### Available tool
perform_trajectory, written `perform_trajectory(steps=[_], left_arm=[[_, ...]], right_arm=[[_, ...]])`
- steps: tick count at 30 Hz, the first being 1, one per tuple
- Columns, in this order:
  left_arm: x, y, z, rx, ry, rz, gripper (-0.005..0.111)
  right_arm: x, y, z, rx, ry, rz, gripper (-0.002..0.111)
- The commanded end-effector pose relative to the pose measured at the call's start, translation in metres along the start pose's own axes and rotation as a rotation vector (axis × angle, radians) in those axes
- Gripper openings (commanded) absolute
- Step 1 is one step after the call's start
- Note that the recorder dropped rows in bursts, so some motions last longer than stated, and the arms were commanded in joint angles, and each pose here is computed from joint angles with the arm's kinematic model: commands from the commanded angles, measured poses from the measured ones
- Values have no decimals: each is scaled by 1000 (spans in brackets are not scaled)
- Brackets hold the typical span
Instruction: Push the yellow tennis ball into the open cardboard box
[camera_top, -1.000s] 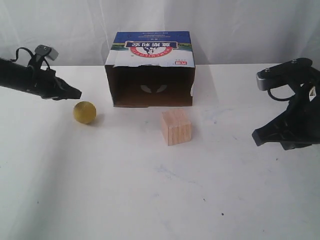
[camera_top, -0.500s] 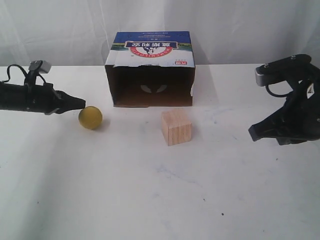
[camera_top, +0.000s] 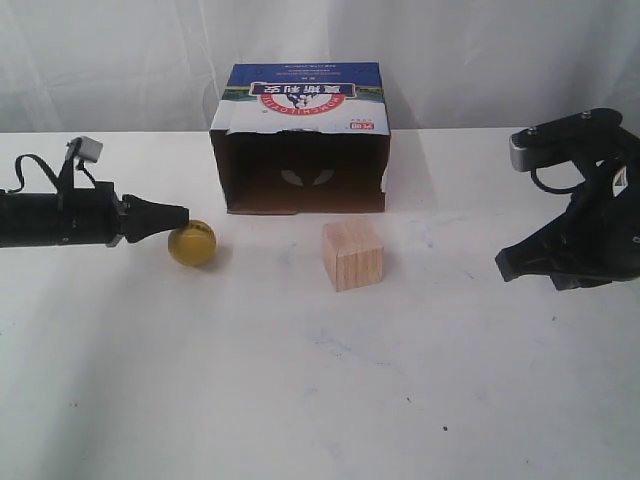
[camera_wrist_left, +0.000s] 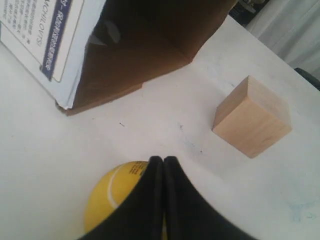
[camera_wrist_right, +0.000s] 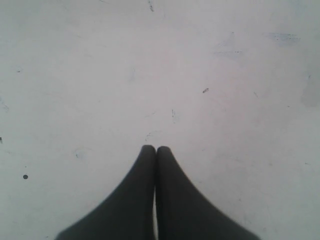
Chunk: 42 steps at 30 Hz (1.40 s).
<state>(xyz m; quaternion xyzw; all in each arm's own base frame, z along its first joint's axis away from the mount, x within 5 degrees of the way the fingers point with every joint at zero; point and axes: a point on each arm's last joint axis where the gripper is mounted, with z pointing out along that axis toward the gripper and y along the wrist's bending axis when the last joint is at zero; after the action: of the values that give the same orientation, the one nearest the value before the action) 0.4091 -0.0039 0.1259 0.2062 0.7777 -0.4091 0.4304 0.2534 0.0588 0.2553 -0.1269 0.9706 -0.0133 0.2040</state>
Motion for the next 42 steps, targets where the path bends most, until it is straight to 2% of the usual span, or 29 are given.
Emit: perform_trajectory(steps=[1, 6, 12, 19, 25, 29, 32, 35, 39, 42], left_arm=[[9, -10, 18, 20, 40, 43, 0], [10, -19, 39, -18, 66, 93, 0], [4, -23, 47, -34, 4, 133, 0], [-1, -23, 48, -28, -21, 186, 0], [-6, -29, 46, 35, -60, 190, 0], [-25, -34, 37, 36, -102, 227, 0], [-42, -35, 22, 6, -135, 248, 0], [-49, -30, 8, -69, -127, 200, 0], [-20, -16, 3, -214, 51, 180, 0], [-6, -14, 1, -257, 50, 160, 0]], right_arm=[[0, -1, -1, -1, -11, 12, 0], [0, -1, -1, -1, -11, 12, 0], [0, -1, -1, -1, -11, 12, 0], [0, -1, -1, -1, -11, 12, 0], [0, -1, -1, -7, -10, 18, 0], [0, 1, -1, -19, -16, 29, 0], [-1, 1, -1, -21, -20, 31, 0], [-1, 1, -1, -21, -20, 31, 0], [-1, 1, -1, -21, -20, 31, 0], [-1, 1, -1, -21, -20, 31, 0]])
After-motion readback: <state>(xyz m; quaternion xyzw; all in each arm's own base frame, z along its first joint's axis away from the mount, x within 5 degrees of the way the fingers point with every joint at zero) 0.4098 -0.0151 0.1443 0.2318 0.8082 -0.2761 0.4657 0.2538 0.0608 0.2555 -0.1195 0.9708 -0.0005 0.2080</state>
